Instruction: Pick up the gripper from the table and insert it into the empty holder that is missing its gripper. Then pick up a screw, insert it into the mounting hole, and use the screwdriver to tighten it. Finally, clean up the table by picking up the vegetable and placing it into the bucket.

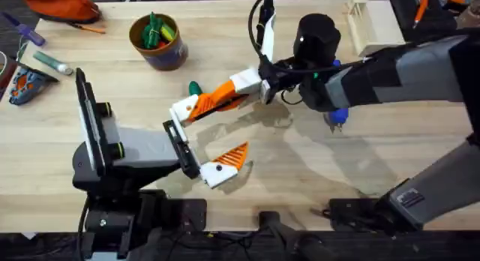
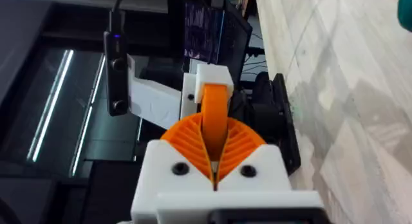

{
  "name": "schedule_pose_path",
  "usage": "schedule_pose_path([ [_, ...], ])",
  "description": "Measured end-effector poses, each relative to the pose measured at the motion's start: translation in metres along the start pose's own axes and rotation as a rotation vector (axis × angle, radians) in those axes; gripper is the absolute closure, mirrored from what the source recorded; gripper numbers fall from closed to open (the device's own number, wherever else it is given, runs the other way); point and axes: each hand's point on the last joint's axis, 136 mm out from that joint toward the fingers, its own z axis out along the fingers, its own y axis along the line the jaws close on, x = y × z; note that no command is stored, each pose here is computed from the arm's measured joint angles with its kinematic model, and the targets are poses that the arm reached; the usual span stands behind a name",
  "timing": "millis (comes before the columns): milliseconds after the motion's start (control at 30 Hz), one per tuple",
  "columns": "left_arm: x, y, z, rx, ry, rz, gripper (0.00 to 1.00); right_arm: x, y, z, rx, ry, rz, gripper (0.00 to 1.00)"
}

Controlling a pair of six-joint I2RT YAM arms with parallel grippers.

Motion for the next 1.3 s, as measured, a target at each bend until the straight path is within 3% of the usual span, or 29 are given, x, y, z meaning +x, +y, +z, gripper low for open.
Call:
schedule_pose_path([
  [1300,0.000,0.001,0.000,-0.004,0.000,0.000,0.015,0.000,0.002,0.013,0.003,-0.003,-0.005,0.993],
])
